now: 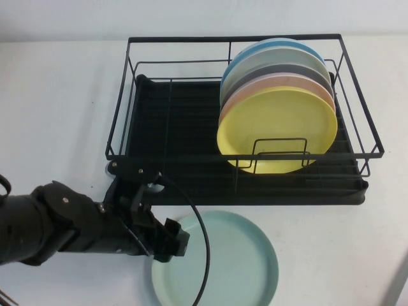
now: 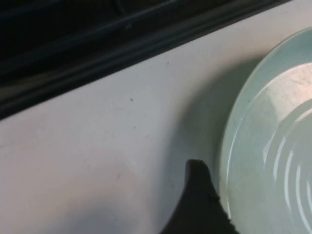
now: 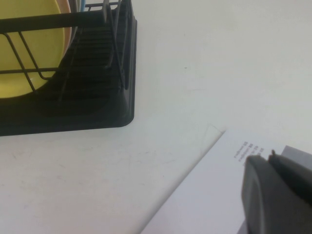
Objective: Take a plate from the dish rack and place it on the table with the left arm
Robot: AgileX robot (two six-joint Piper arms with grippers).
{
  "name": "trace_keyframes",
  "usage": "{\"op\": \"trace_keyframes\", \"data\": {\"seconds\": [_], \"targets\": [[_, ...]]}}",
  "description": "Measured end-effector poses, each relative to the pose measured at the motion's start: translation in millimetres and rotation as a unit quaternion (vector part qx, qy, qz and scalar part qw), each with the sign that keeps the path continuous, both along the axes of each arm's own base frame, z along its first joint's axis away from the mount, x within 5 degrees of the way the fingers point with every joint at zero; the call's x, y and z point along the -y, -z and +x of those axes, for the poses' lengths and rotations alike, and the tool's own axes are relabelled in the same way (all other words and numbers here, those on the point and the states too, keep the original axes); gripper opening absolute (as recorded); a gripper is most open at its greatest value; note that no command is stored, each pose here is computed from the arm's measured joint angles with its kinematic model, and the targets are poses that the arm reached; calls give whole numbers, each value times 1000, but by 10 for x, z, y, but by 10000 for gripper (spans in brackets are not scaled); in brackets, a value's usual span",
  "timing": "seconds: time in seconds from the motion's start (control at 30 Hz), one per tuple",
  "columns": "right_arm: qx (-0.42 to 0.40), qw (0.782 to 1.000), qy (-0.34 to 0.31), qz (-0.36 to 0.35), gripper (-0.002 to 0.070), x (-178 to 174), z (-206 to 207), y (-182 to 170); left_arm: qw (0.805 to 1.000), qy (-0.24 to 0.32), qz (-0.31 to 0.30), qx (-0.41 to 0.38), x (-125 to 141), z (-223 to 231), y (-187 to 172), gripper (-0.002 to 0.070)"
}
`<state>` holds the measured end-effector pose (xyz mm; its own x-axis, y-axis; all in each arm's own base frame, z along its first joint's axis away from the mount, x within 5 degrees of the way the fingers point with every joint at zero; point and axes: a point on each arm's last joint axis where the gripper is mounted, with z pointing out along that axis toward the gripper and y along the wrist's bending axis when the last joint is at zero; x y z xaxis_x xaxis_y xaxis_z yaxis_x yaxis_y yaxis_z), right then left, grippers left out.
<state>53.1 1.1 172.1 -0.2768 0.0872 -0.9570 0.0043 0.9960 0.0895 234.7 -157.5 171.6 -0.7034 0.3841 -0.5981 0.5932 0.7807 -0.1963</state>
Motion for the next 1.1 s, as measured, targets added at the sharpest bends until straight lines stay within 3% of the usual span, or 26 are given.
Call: {"op": "trace_keyframes", "data": {"seconds": [0.17, 0.27, 0.37, 0.43, 0.53, 0.7, 1.1], "targets": [[0, 1000, 0, 0, -21, 0, 0, 0, 998, 32, 14, 43, -34, -34, -153, 437], [0, 1000, 0, 0, -21, 0, 0, 0, 994, 54, 1, 93, -79, -138, -455, 396], [0, 1000, 0, 0, -21, 0, 0, 0, 985, 71, -9, 156, -177, -311, -817, 265], [0, 1000, 0, 0, -20, 0, 0, 0, 975, 79, -10, 206, -285, -474, -1075, 131], [0, 1000, 0, 0, -20, 0, 0, 0, 963, 66, -17, 260, -464, -729, -1379, 35], [0, 1000, 0, 0, -20, 0, 0, 0, 959, 32, -32, 280, -707, -1086, -1611, 4], [0, 1000, 0, 0, -20, 0, 0, 0, 973, 61, 34, 220, -889, -1376, -1519, 0]]}}
